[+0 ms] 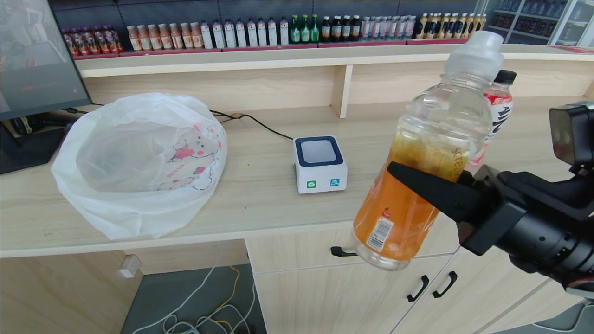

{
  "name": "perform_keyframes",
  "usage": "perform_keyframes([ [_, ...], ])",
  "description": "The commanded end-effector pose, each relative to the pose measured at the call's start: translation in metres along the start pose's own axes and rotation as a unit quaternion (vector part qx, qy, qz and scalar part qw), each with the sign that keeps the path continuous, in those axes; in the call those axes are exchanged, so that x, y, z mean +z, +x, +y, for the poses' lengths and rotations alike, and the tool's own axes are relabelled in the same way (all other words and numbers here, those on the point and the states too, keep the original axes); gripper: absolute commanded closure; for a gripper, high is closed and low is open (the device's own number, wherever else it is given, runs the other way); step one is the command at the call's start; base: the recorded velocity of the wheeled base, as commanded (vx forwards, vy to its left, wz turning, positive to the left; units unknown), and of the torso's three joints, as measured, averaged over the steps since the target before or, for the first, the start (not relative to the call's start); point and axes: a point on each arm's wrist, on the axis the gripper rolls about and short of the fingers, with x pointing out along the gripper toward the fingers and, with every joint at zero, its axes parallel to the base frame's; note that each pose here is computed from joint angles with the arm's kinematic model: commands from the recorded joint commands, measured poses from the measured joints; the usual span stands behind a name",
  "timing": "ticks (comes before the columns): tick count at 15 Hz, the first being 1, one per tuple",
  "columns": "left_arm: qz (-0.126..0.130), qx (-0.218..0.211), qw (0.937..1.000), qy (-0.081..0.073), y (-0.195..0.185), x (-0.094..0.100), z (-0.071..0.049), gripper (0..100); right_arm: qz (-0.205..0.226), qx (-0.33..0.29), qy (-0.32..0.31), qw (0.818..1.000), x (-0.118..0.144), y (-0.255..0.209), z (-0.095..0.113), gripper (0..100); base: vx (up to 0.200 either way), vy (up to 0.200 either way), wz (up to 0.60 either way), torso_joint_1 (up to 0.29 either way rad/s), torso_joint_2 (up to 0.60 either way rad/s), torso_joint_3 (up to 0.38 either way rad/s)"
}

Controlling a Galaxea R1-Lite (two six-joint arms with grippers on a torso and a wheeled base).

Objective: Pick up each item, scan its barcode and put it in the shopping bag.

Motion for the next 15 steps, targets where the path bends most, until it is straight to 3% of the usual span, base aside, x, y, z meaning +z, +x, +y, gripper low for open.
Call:
perform_keyframes([
  [1, 0.0, 0.0, 1.0, 0.0, 0.0, 0.0, 0.0, 0, 0.003, 0.013, 0.037, 0.999, -0.001, 0.002, 0.0, 100, 0.0, 0.0, 0.0, 0.0, 0.0, 0.0],
  [7, 0.0, 0.0, 1.0, 0.0, 0.0, 0.0, 0.0, 0, -0.008, 0.091, 0.152, 0.984, -0.011, 0.015, 0.0, 100, 0.0, 0.0, 0.0, 0.0, 0.0, 0.0],
  [15, 0.0, 0.0, 1.0, 0.0, 0.0, 0.0, 0.0, 0, 0.024, 0.178, 0.242, 0.953, -0.012, 0.023, 0.018, 100, 0.0, 0.0, 0.0, 0.0, 0.0, 0.0],
])
